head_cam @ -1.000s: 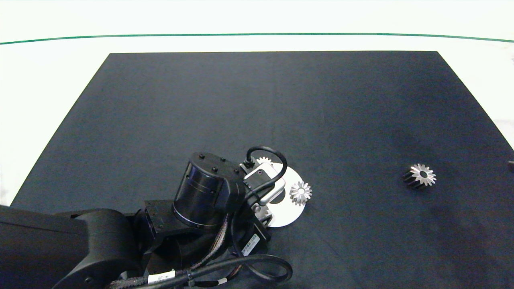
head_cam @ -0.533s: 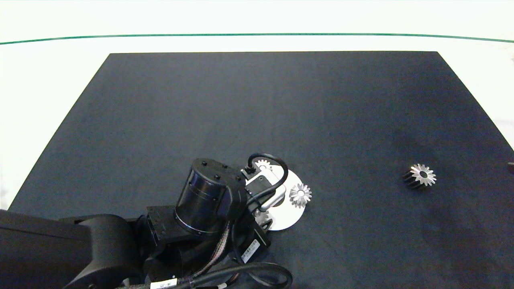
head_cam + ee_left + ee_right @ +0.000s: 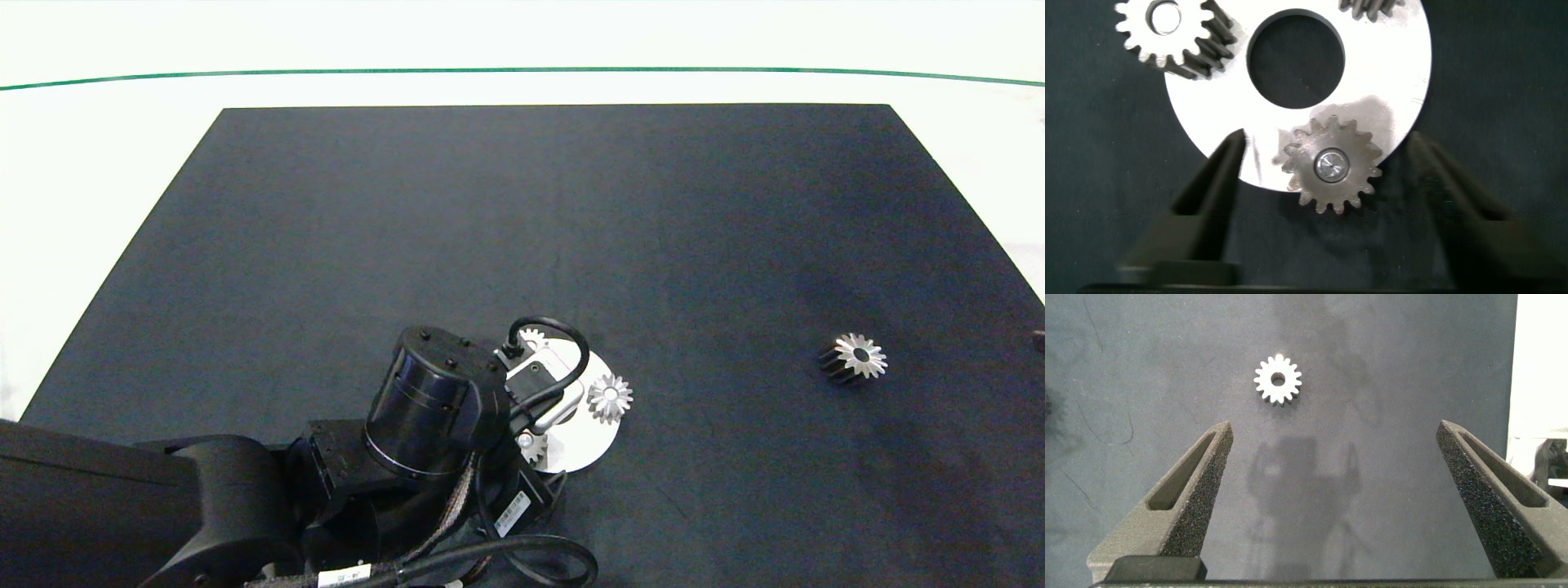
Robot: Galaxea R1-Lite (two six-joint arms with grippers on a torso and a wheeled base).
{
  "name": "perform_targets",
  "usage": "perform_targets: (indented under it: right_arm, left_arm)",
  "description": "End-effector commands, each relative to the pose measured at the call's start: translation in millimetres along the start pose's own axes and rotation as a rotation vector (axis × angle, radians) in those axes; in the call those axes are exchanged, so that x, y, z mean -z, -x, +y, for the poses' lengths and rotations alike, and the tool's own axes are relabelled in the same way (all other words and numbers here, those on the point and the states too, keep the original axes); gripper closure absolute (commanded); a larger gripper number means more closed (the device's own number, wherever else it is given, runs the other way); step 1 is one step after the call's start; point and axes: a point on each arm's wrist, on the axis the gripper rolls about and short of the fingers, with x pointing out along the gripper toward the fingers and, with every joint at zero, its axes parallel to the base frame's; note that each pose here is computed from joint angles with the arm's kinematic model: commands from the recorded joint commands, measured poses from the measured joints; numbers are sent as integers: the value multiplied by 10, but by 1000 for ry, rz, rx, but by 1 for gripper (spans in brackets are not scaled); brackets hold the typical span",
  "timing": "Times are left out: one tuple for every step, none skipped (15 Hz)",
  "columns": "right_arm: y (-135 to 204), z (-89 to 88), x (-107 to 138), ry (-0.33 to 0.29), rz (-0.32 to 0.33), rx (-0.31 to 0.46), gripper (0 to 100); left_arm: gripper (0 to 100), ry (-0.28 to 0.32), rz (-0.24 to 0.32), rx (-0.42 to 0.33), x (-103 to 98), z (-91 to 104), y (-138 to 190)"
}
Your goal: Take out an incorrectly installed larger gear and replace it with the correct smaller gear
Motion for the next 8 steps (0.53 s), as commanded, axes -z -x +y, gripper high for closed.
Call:
perform_targets:
  right_arm:
    - [10, -2, 3, 0, -1, 2, 0]
    - [10, 0, 3, 1, -1, 0, 0]
    - [10, 0, 3, 1, -1, 0, 0]
    - [10, -2, 3, 0, -1, 2, 0]
    - [15, -2, 3, 0, -2, 2, 0]
    - [25, -3, 4, 0, -5, 2, 0]
    - [43, -4, 5, 0, -11, 3, 0]
    - [55, -4, 11, 0, -13, 3, 0]
  left_arm:
    - [0, 5, -29, -10, -39, 35, 106]
    - [0, 10, -50, -14, -67, 58, 177]
    - [0, 12, -65, -15, -88, 67, 237]
    - [0, 16, -83, -21, -108, 87, 300]
    - [0, 20, -102, -27, -135, 119, 386]
    - [0, 28, -124, -36, -179, 174, 503]
    - [0, 36, -155, -50, -239, 241, 632]
    - [0, 48, -204, -67, -337, 312, 762]
